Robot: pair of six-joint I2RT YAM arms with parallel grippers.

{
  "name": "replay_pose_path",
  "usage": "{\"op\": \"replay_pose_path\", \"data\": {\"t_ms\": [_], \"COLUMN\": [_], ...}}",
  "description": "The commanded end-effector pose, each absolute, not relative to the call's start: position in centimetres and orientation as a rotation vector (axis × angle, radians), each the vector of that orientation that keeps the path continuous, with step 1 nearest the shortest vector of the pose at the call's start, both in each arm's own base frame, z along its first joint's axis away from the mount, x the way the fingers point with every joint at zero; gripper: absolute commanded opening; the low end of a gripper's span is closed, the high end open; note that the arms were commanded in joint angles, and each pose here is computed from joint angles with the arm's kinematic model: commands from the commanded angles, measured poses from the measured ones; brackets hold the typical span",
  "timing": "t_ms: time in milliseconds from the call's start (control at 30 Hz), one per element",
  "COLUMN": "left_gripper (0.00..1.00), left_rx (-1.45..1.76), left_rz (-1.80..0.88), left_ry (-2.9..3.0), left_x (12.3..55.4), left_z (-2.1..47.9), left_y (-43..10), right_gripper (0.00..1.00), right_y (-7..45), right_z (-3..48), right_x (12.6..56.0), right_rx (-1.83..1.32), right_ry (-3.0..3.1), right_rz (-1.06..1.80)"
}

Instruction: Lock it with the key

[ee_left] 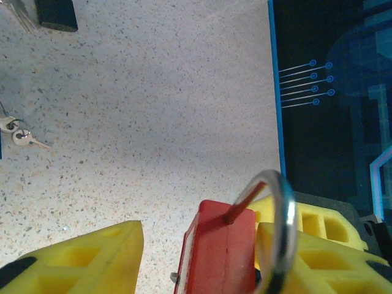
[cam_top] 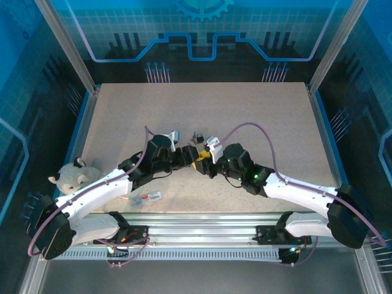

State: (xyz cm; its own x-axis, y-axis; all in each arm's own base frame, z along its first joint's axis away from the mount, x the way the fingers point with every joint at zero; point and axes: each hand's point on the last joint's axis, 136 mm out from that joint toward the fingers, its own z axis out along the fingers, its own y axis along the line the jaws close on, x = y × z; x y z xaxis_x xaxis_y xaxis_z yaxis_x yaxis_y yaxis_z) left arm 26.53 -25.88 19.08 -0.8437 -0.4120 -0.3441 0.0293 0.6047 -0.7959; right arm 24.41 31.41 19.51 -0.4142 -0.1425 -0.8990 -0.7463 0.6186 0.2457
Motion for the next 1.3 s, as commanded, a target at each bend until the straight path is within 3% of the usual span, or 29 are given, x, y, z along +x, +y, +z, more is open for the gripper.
{"op": "replay_pose_path", "data": {"t_ms": [0,67,367,600,700,867,1067,1267], "left_gripper": [0.47,0.42,0.35,0.20,0.02,0.00,0.00,0.00], "left_rx": [-0.267,-0.267,-0.236,-0.216,-0.209,-0.223,-0.283,-0.327], "left_rz": [-1.197,-1.200,-1.228,-1.231,-1.232,-1.233,-1.207,-1.207], "left_ry": [2.322,2.320,2.338,2.346,2.349,2.355,2.318,2.283], "left_x": [26.5,26.6,26.4,26.3,26.3,26.4,26.8,27.1], "left_z": [20.2,20.3,20.1,20.1,20.1,19.5,19.3,19.5], "left_y": [-26.5,-26.5,-27.1,-27.4,-27.5,-27.5,-26.5,-25.9], "right_gripper": [0.00,0.00,0.00,0.00,0.00,0.00,0.33,0.56], "right_y": [32.5,32.5,32.8,33.0,33.0,32.9,32.1,31.0], "right_z": [22.0,22.1,22.1,22.2,22.2,22.4,22.6,23.3], "right_x": [24.6,24.7,24.7,24.8,24.9,24.8,24.7,24.7], "right_rx": [-0.711,-0.710,-0.719,-0.719,-0.718,-0.717,-0.697,-0.671], "right_ry": [1.832,1.831,1.835,1.836,1.835,1.830,1.815,1.791], "right_rz": [0.827,0.826,0.825,0.823,0.820,0.822,0.812,0.790]}}
